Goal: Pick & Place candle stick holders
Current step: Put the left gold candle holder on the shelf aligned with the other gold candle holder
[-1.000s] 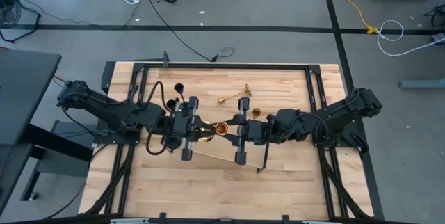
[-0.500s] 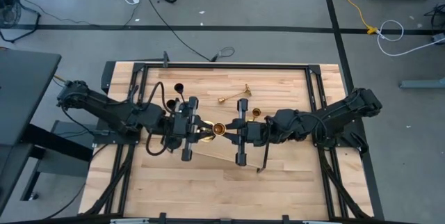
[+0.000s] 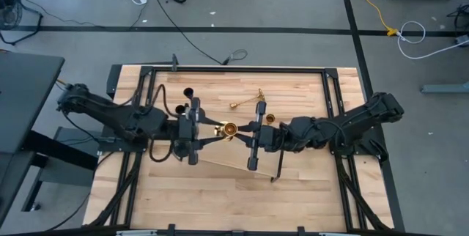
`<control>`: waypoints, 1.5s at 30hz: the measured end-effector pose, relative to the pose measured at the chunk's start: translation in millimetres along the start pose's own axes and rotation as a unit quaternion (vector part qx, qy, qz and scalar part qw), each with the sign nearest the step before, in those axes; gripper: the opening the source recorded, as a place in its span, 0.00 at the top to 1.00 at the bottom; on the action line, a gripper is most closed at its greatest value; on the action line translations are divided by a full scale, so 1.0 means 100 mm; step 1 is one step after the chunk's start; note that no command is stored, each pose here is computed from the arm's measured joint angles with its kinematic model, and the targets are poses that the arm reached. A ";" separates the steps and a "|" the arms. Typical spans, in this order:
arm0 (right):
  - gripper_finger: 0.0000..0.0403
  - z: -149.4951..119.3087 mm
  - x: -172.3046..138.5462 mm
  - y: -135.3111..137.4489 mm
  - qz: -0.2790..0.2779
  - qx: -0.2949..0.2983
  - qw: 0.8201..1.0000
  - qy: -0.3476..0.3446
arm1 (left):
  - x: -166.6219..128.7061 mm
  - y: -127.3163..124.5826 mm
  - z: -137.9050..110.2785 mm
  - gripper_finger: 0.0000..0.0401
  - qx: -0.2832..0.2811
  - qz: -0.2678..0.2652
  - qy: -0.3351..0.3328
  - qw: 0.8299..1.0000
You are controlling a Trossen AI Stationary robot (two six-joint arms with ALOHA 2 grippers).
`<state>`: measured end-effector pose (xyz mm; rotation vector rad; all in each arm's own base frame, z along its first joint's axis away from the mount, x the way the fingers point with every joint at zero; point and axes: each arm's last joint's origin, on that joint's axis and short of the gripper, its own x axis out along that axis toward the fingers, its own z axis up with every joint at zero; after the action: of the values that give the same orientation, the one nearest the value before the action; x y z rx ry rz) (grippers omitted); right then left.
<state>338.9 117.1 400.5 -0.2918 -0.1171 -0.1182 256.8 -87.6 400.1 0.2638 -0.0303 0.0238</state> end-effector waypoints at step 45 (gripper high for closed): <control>1.00 -0.55 -1.17 0.45 -0.151 0.155 0.973 0.076 | -0.25 0.06 0.04 0.55 0.015 0.013 0.040 0.999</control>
<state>235.2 155.0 319.8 0.0498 -0.0258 -0.4187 231.4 -83.3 404.7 0.2922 0.0461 0.0601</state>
